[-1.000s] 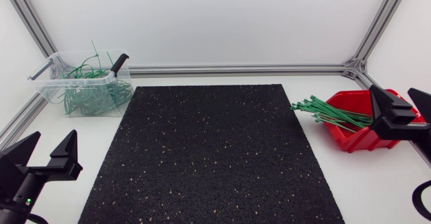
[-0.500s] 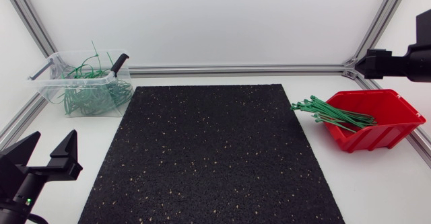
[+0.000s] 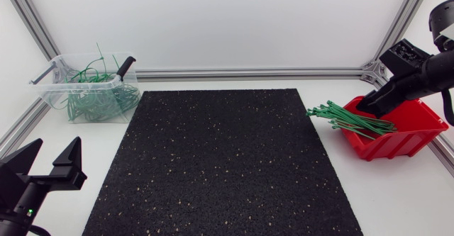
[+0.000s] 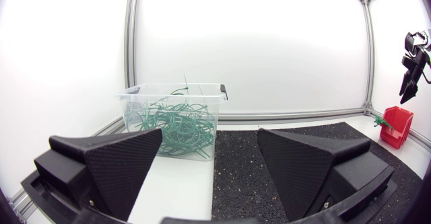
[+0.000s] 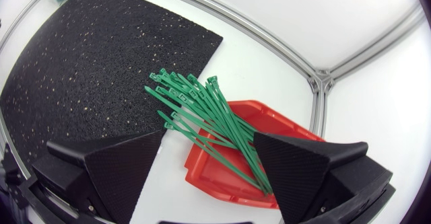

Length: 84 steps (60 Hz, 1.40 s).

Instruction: Take a green cable tie from the red box, thread the tail through the head to close it, then place it in the transparent bin on the left.

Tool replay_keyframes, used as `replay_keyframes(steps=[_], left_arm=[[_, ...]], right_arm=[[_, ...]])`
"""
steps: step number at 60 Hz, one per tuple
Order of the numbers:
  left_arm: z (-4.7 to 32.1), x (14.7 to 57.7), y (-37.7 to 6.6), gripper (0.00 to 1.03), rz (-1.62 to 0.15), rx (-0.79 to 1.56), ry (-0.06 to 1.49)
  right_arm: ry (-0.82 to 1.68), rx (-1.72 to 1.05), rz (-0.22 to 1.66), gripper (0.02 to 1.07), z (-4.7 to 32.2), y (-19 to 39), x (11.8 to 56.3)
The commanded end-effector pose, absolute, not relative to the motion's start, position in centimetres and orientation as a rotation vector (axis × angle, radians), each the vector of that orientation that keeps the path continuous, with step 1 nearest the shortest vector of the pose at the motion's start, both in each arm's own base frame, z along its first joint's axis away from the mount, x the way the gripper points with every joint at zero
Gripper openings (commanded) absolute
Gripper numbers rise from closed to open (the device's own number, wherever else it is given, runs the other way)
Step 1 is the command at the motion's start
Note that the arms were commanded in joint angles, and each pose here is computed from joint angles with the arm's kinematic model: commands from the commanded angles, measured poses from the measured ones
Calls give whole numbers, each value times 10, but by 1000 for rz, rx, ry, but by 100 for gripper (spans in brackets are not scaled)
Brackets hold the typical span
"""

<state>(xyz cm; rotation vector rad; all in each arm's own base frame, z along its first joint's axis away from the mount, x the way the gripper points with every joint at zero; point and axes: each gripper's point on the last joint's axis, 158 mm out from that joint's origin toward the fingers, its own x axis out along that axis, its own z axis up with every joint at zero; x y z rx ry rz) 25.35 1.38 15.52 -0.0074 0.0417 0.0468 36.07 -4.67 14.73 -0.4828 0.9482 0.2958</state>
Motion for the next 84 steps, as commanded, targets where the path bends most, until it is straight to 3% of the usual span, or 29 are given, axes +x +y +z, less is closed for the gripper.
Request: replay_keyframes(steps=[1,19,38,49,62,84], left_arm=[[130,254,15,99,55,-36,102],[130,254,15,99,55,-36,102],[130,254,16,99,58,-36,102],[130,254,17,99,61,-36,102],[130,254,16,99,57,-36,102],[130,254,15,99,52,-36,104]], right_arm=[[940,-610,399,102,139,-47,358],[950,-769,630,102,101,-38,344],[975,-851,844,90,61,-31,332],[989,-867,903,80,42,-28,332],[976,-886,910,79,34,-30,342],[951,-892,936,51,29,-22,341]])
